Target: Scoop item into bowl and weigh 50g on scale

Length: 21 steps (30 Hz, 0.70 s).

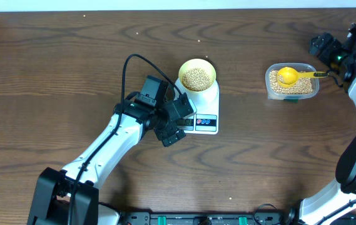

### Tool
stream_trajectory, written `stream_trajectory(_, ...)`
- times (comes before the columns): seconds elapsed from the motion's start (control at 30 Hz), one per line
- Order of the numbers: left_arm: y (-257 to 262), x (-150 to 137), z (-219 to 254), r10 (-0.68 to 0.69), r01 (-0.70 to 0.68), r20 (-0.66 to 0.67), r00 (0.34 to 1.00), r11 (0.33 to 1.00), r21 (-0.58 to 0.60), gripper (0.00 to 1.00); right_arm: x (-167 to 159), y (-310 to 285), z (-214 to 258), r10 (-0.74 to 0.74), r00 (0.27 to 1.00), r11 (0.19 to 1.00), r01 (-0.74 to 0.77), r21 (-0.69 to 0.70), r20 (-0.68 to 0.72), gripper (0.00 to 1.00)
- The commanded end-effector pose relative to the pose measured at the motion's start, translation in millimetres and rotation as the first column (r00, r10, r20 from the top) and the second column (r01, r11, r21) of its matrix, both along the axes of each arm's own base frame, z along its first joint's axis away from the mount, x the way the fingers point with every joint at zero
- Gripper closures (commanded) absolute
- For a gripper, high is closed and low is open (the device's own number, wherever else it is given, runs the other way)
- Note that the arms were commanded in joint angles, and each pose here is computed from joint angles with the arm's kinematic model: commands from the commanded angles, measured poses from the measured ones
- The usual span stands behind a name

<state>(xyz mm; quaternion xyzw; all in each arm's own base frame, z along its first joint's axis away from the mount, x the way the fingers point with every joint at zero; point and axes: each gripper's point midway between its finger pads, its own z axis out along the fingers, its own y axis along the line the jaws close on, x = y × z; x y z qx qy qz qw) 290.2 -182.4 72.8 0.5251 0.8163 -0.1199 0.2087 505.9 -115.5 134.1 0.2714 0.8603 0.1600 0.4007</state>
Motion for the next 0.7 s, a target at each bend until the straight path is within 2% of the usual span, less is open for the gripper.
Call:
stream_trajectory(0.0, 1.7, 0.7, 0.3, -0.004, 0.004, 0.009, 1.000, 1.000, 0.006, 0.02, 1.4, 1.1, 10.3, 0.016, 1.000, 1.000, -0.015, -0.016, 0.021, 0.01)
stream_trajectory(0.67, -2.5, 10.4, 5.0, -0.004, 0.004, 0.053, 0.999, 1.000, -0.013, 0.02, 1.4, 1.1, 10.1, 0.016, 1.000, 1.000, -0.015, -0.016, 0.021, 0.01)
